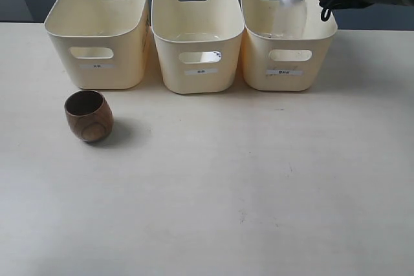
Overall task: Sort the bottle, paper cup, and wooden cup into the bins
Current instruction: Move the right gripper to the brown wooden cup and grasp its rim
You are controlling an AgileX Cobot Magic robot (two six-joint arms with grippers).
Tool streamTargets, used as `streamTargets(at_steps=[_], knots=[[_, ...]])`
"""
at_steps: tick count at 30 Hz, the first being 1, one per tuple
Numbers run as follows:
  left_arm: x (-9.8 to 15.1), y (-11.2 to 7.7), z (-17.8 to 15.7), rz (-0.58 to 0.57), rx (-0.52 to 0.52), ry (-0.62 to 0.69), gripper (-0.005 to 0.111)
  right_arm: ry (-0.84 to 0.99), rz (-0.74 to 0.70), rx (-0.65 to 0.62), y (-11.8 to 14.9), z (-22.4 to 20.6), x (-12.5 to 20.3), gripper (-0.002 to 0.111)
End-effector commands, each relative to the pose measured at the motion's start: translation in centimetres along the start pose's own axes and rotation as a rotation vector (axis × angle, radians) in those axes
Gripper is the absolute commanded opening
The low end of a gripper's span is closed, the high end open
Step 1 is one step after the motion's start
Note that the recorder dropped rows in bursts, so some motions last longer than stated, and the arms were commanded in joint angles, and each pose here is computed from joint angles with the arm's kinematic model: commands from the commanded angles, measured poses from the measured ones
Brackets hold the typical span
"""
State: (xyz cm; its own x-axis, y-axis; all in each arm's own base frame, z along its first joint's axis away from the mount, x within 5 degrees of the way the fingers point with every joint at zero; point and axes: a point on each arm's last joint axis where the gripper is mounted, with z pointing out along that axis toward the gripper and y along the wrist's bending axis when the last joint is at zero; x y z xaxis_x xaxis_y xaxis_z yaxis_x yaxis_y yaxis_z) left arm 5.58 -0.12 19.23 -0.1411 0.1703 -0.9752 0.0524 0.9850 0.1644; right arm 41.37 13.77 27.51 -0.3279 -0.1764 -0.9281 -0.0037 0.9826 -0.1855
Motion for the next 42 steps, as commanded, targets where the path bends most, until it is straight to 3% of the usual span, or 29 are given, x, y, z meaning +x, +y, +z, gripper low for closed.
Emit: streamTargets(at_steps=[1, 6, 11, 13, 18, 21, 33, 37, 42], knots=[[0.0, 0.0, 0.0, -0.004, 0.003, -0.005, 0.0, 0.005, 0.104, 0.07, -0.8, 0.0, -0.2, 0.073], [0.0, 0.0, 0.0, -0.004, 0.003, -0.005, 0.0, 0.018, 0.146, 0.047, -0.7, -0.4, -0.4, 0.073], [0.0, 0.0, 0.0, -0.004, 0.003, -0.005, 0.0, 0.013, 0.265, -0.128, 0.1, -2.0, -2.0, 0.073], [0.0, 0.0, 0.0, -0.004, 0.003, -0.005, 0.0, -0.003, 0.284, -0.256, 0.9, -2.7, -2.8, 0.073], [0.0, 0.0, 0.0, -0.004, 0.003, -0.005, 0.0, -0.04, 0.273, -0.732, 4.4, -5.1, -3.9, 0.073], [0.0, 0.0, 0.0, -0.004, 0.003, -0.005, 0.0, -0.031, 0.253, -0.921, 6.1, -6.3, -3.7, 0.073], [0.0, 0.0, 0.0, -0.004, 0.003, -0.005, 0.0, 0.259, 0.272, -1.021, 11.8, -7.1, 0.3, 0.073], [0.0, 0.0, 0.0, -0.004, 0.003, -0.005, 0.0, 0.33, 0.267, -1.065, 15.0, -8.0, 2.0, 0.073], [0.0, 0.0, 0.0, -0.004, 0.003, -0.005, 0.0, 0.357, 0.245, -1.029, 17.5, -8.2, 3.9, 0.073]])
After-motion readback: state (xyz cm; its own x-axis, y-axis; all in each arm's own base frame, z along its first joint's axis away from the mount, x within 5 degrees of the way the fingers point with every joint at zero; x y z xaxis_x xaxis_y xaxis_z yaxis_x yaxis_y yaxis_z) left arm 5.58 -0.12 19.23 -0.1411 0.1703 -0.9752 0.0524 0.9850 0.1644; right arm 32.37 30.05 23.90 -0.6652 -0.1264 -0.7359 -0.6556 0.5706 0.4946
